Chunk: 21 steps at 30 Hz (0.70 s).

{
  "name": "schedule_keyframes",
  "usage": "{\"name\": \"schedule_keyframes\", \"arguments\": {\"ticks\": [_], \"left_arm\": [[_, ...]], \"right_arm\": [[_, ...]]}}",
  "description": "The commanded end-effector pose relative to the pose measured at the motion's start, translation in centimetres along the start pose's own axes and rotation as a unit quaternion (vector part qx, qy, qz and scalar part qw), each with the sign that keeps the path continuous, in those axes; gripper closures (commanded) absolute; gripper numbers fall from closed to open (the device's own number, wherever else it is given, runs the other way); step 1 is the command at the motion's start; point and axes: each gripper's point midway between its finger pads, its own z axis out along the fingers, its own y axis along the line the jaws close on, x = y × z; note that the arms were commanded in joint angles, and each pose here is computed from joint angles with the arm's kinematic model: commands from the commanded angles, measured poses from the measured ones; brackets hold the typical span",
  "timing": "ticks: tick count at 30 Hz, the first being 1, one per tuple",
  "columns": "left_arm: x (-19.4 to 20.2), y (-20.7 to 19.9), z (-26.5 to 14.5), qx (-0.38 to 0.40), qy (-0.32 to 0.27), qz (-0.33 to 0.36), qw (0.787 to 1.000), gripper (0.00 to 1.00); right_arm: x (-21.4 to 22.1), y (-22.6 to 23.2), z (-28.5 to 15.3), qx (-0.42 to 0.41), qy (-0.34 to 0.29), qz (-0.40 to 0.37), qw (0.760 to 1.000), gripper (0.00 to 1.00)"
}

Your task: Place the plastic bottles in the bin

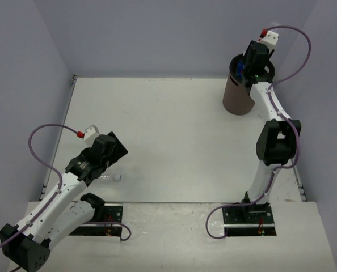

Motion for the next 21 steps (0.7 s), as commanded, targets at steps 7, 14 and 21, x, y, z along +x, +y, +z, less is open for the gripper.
{"name": "schedule_keyframes", "arguments": {"ticks": [7, 14, 21], "left_arm": [[-0.3, -0.3, -1.2, 0.002, 0.012, -0.036, 0.999, 0.0], [0.1, 1.0, -1.6, -0.024, 0.018, -0.044, 0.999, 0.0], [2.5, 3.3, -1.4, -0.086, 0.062, -0.062, 0.992, 0.0]], "right_arm": [[-6.2, -2.1, -3.2, 0.025, -0.094, 0.008, 0.995, 0.01], [-8.5, -0.1, -6.5, -0.052, -0.108, 0.023, 0.993, 0.01], [-9.0, 3.6, -13.3, -0.151, -0.128, 0.016, 0.98, 0.01]]}}
